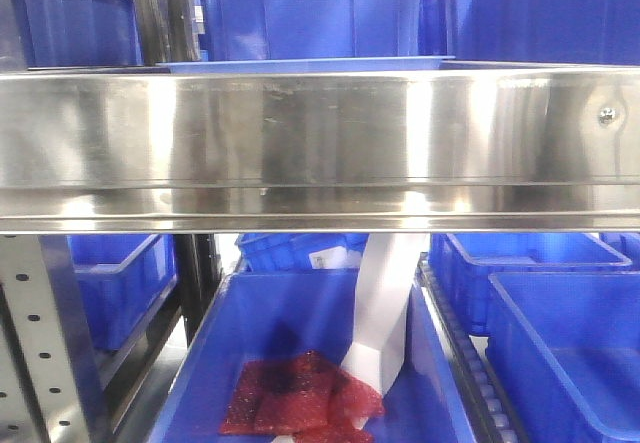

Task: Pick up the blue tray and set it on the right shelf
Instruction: 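Withdraw both open grippers from the tray edge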

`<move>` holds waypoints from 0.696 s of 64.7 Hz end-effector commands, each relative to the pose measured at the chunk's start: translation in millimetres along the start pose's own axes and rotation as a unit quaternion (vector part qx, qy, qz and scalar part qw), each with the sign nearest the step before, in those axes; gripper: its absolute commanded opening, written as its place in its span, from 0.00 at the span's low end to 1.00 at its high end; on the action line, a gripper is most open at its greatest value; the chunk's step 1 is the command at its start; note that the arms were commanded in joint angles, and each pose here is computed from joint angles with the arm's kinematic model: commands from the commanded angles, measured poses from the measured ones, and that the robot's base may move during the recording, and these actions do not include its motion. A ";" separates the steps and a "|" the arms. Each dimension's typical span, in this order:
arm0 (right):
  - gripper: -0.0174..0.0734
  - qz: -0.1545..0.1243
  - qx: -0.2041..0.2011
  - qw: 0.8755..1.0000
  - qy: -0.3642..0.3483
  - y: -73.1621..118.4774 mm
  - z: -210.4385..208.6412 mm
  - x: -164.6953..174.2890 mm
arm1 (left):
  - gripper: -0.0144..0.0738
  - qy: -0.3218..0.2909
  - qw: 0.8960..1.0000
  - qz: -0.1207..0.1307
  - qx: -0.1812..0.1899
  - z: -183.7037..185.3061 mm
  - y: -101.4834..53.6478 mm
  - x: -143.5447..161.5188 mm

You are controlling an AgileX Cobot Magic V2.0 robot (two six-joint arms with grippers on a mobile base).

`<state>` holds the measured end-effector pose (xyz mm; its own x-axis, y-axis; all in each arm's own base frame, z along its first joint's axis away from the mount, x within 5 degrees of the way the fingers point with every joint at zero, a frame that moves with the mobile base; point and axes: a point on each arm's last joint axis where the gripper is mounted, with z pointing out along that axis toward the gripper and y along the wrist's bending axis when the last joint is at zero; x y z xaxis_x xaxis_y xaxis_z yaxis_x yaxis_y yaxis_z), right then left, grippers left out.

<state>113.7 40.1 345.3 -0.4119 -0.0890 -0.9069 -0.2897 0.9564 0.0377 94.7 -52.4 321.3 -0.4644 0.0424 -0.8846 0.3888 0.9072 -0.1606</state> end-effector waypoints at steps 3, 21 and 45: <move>0.25 -0.021 -0.011 0.993 -0.115 -1.9 -18.4 16.9 | 0.11 -0.088 0.996 0.003 0.028 -21.5 0.5 2.1; 0.25 -0.017 -0.021 0.977 -0.213 -6.2 -48.4 56.9 | 0.11 -0.151 0.988 -0.002 0.041 -50.0 5.3 12.1; 0.25 -0.017 -0.021 0.976 -0.216 -6.2 -49.2 56.9 | 0.11 -0.151 0.988 -0.002 0.041 -50.0 5.3 12.1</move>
<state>50.1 15.0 298.4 -0.1124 0.0044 -0.9937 -0.3258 0.9445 0.0411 51.1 -24.6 315.7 -0.3023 -0.0605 -0.9513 0.4216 0.8866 -0.1903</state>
